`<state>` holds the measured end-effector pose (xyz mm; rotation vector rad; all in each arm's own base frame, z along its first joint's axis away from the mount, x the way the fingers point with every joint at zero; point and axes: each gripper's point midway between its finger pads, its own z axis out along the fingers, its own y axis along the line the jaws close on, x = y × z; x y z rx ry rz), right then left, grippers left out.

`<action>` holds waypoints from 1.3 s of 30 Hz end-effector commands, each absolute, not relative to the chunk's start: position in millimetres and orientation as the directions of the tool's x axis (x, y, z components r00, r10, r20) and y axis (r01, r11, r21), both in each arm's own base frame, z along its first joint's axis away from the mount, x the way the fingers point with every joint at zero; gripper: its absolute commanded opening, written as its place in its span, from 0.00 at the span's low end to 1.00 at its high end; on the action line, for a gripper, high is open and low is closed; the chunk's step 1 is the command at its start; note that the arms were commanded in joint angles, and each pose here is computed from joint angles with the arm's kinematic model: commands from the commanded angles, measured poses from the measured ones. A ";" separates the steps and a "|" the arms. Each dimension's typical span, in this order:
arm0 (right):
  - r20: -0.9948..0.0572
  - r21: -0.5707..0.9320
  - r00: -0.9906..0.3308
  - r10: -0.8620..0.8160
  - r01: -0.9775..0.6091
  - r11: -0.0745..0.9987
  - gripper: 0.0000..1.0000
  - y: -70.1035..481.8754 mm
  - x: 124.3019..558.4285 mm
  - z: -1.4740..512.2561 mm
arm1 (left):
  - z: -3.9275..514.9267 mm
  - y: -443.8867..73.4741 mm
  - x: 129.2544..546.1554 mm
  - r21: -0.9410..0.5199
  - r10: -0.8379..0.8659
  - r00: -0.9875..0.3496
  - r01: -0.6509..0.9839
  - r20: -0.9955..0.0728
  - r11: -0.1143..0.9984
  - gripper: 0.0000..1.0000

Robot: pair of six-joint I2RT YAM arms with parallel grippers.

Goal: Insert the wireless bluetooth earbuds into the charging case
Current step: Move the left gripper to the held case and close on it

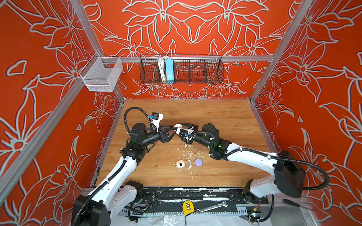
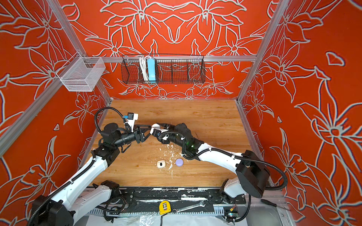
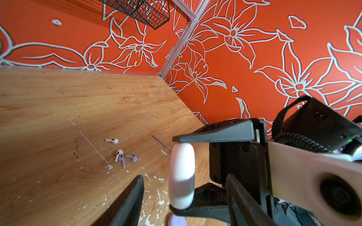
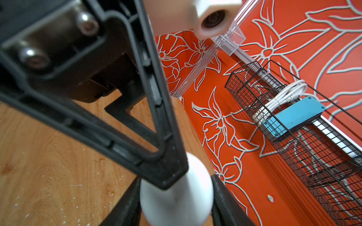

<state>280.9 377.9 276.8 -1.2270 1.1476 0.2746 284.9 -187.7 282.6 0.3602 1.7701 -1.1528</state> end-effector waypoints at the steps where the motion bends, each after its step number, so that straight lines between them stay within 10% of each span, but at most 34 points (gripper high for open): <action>1: -0.789 -0.612 0.493 -0.368 -0.684 0.397 0.14 375.8 276.4 290.4 | 291.9 -192.3 284.6 -0.521 -0.220 -0.481 0.691 -0.849 0.501 0.66; 39: -0.795 -0.607 0.508 -0.331 -0.663 0.438 0.14 369.3 273.5 298.0 | 283.8 -208.7 286.4 -0.524 -0.158 -0.518 0.705 -0.841 0.479 0.48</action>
